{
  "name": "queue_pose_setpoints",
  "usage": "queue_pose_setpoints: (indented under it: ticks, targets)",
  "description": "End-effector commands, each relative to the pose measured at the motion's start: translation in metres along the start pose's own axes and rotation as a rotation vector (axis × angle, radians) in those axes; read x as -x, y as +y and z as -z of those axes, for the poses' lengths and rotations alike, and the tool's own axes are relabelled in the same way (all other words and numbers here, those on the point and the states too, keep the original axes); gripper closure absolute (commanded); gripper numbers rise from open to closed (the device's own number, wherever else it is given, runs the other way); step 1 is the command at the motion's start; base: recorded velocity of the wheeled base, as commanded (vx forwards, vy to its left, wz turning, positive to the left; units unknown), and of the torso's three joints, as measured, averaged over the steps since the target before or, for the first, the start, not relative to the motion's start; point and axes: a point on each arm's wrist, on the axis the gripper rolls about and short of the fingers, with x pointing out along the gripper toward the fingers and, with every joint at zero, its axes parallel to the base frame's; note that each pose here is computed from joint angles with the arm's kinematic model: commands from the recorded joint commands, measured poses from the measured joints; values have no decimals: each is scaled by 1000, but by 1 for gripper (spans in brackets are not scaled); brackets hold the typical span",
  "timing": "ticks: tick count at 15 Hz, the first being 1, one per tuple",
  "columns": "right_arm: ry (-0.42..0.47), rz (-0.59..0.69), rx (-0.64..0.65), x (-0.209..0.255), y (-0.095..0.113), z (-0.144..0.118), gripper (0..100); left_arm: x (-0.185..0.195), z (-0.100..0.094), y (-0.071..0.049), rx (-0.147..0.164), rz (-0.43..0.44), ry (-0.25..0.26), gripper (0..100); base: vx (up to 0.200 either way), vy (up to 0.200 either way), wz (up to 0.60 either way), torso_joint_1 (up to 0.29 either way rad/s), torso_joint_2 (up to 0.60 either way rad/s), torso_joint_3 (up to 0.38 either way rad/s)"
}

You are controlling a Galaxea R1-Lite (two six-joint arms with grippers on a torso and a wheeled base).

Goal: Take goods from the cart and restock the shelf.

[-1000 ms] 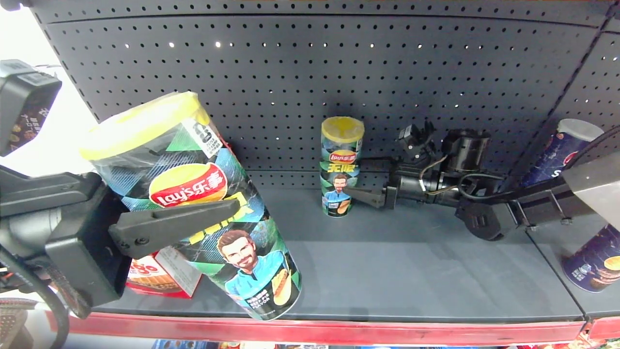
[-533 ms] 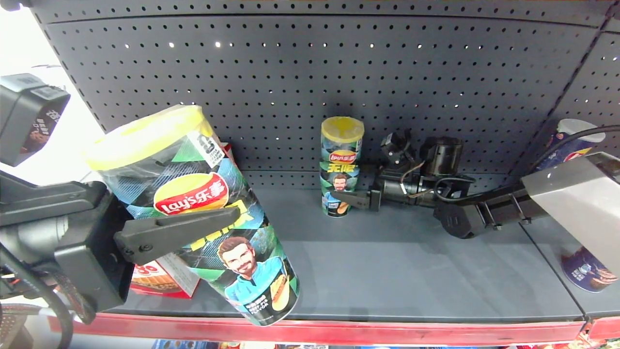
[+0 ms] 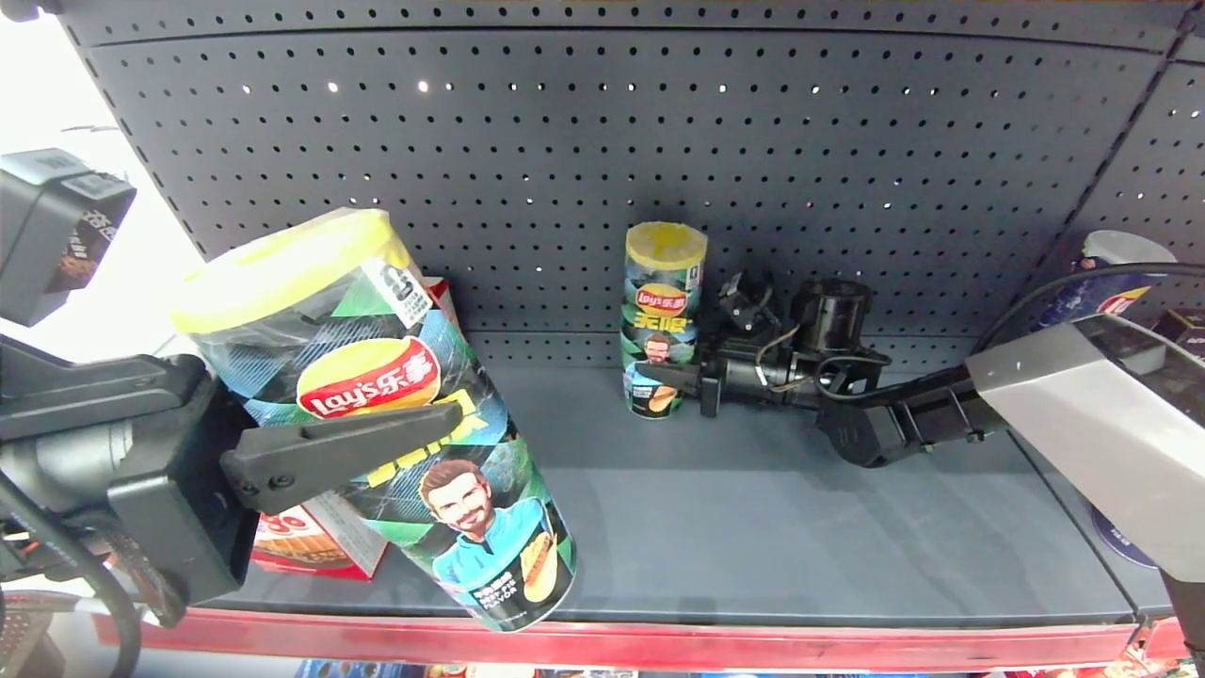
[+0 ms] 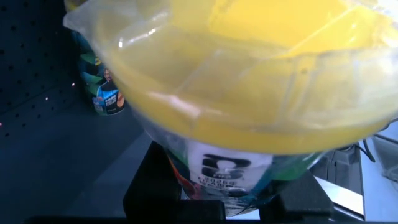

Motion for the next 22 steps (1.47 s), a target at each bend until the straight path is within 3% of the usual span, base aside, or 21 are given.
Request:
queue_pose_setpoints:
  ticks: [1,6,10,12,13,14,20,22]
  targets:
    - [5,0,-4,-1,0,3,100,0,-1,0,-1,1,-2,100,0,0,0,0,0,0]
    - [-2,0,2,1,3,-3,100,0,0,0,0,1,-1,100,0,0,0,0,0,0]
    - [-26,-7,28,18,17,-34,100,0,0,0,-1,1,-2,100,0,0,0,0,0,0]
    - [-39,-20,35,25,32,-44,100,1,0,-2,-2,2,-3,100,0,0,0,0,0,0]
    - [-34,-43,26,39,55,-53,100,3,3,-3,2,2,4,100,0,0,0,0,0,0]
    - [-32,-55,22,46,65,-55,100,4,4,-3,3,2,5,100,0,0,0,0,0,0]
    - [-3,-133,-52,85,128,-47,100,8,7,-7,5,-4,5,100,0,0,0,0,0,0]
    - [2,-140,-61,88,135,-41,100,8,8,-7,9,-5,9,100,0,0,0,0,0,0]
